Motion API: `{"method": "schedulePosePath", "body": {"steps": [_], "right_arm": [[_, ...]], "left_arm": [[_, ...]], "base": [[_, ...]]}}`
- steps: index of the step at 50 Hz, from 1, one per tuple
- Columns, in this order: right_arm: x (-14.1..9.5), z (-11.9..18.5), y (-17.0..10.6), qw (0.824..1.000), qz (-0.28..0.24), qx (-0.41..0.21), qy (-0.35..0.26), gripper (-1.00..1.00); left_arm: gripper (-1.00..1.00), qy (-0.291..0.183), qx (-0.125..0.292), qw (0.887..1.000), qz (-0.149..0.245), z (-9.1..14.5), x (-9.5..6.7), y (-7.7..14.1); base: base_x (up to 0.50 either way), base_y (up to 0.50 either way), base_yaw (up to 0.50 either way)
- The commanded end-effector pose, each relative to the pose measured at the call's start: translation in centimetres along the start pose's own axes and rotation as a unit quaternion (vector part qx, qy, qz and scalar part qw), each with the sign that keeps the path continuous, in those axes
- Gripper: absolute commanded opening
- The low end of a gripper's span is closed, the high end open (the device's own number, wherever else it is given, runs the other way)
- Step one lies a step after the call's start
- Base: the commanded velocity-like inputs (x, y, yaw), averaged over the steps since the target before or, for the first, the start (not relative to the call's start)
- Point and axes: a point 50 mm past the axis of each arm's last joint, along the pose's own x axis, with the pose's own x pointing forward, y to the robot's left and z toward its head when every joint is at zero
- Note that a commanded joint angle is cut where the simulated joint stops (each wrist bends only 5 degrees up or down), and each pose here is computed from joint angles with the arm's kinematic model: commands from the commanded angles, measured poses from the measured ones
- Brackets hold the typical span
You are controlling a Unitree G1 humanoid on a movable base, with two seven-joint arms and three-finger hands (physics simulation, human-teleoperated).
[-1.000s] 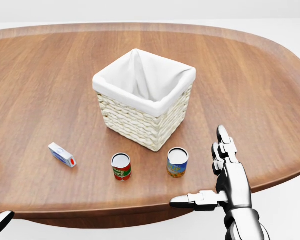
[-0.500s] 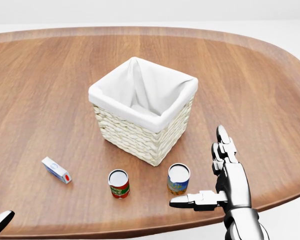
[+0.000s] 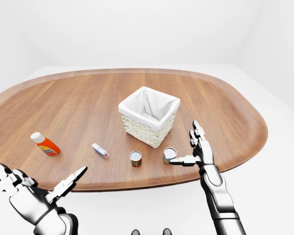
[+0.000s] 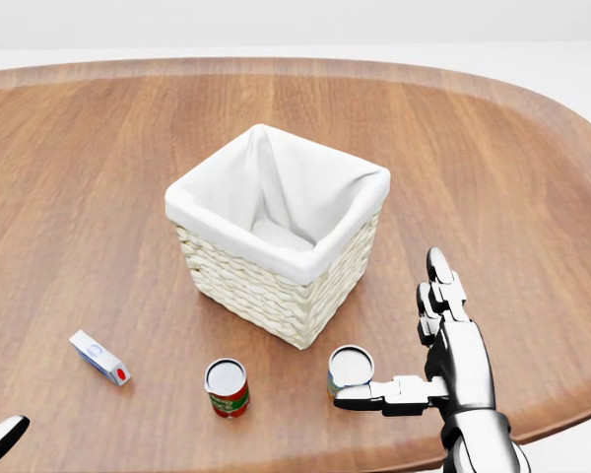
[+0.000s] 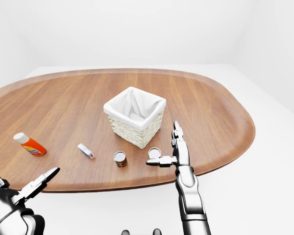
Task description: Pick up the alphabet soup and the cream cheese box, and put them in the basket.
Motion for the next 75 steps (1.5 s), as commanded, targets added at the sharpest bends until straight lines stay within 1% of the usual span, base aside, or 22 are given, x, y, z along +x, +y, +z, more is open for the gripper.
{"method": "schedulePosePath", "body": {"steps": [1, 5, 10, 13, 18, 29, 39, 61, 64, 75], "right_arm": [[-0.03, 0.00, 0.00, 1.000, 0.000, 0.001, 0.000, 1.00], [0.00, -0.02, 0.02, 1.000, 0.001, 0.000, 0.001, 1.00], [0.00, 0.01, 0.04, 1.000, 0.001, -0.001, 0.000, 1.00], [-0.04, 0.09, 0.05, 1.000, 0.001, -0.001, 0.000, 1.00], [0.02, -0.04, 0.04, 1.000, 0.001, -0.002, 0.001, 1.00], [0.00, -0.02, 0.07, 1.000, 0.002, -0.003, 0.001, 1.00], [0.05, -0.10, 0.06, 1.000, 0.001, -0.005, 0.003, 1.00], [0.10, -0.08, 0.03, 1.000, 0.000, 0.000, 0.003, 1.00], [0.03, 0.04, -0.03, 1.000, -0.003, 0.001, 0.002, 1.00], [0.02, 0.12, -0.33, 1.000, -0.015, 0.004, -0.003, 1.00]], "left_arm": [[1.00, 0.002, 0.001, 1.000, 0.001, -0.09, -0.01, 0.05], [1.00, -0.008, -0.005, 1.000, 0.001, 0.53, -0.16, 0.14], [1.00, 0.003, 0.000, 1.000, 0.001, -0.15, 0.02, 0.01], [1.00, -0.004, -0.003, 1.000, 0.001, 0.28, -0.05, 0.05], [1.00, -0.004, -0.004, 1.000, 0.001, 0.30, -0.07, 0.08], [1.00, 0.004, 0.000, 1.000, 0.000, -0.18, 0.00, 0.03], [1.00, -0.003, -0.002, 1.000, 0.000, 0.22, -0.12, 0.06], [1.00, -0.002, -0.001, 1.000, 0.000, 0.13, -0.02, 0.05], [1.00, -0.006, -0.002, 1.000, 0.000, 0.36, -0.08, 0.08], [1.00, 0.000, 0.000, 1.000, 0.000, 0.00, 0.00, 0.03]], "base": [[0.11, -0.04, 0.00], [0.11, -0.04, 0.00], [0.11, -0.05, 0.00], [0.12, -0.04, 0.00], [0.11, -0.04, 0.00], [0.11, -0.02, 0.00], [0.09, 0.00, 0.00], [0.09, -0.02, 0.00], [0.09, -0.08, 0.00], [0.09, -0.08, 0.00]]}}
